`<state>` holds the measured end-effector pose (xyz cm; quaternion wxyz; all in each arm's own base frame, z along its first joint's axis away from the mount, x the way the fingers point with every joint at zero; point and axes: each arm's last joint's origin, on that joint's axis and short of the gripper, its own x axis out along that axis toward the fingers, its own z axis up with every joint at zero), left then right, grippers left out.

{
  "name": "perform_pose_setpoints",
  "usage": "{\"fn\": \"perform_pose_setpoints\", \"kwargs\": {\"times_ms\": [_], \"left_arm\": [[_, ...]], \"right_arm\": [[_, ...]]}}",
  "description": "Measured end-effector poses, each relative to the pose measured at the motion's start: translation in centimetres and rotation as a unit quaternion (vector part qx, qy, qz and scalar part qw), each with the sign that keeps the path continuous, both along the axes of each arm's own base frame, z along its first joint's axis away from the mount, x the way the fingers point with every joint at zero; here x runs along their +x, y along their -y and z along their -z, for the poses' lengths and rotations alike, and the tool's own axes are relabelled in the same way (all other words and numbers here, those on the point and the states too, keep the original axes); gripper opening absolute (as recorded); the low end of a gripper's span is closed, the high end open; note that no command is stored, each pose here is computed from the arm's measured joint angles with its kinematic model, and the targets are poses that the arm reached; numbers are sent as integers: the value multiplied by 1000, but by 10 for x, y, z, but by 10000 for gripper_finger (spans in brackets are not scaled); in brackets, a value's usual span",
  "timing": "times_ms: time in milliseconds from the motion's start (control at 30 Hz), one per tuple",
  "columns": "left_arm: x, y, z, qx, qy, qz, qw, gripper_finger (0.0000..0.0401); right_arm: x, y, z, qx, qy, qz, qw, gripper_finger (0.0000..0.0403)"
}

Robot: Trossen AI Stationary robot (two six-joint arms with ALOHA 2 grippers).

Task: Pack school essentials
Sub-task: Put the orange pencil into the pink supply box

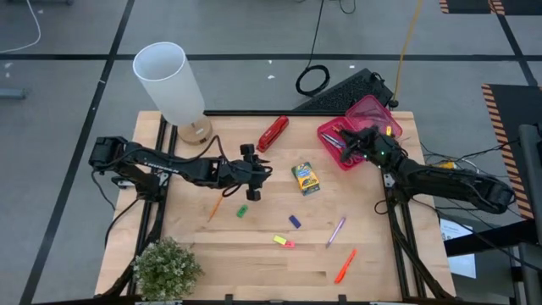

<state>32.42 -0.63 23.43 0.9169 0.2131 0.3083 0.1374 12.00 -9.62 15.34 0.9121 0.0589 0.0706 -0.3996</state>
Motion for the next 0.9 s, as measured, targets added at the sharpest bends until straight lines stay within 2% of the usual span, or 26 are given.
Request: {"fn": "perform_pose_setpoints", "kwargs": {"times_ms": [200, 367, 500, 667, 733, 800, 900], "left_arm": [[-11, 2, 13, -69, -52, -54, 995, 200], [-24, 2, 24, -130, -98, -129, 978, 200], [-38, 3, 33, -203, -125, -220, 946, 200], [-59, 12, 40, -271, -171, -338, 885, 200], [-65, 19, 42, -292, -183, -365, 865, 200], [-68, 26, 42, -307, -184, -377, 854, 200], [-70, 39, 42, -320, -175, -382, 849, 200]], "right_arm": [[27, -10, -33, 9, -19, -94, 995, 48], [42, -23, -52, 31, -49, -155, 986, 48], [48, -32, -65, 52, -65, -184, 979, 48], [51, -40, -72, 75, -77, -221, 969, 48], [51, -41, -71, 89, -71, -239, 964, 48], [52, -42, -71, 101, -67, -252, 960, 48], [52, -43, -70, 113, -63, -261, 957, 48]]}}
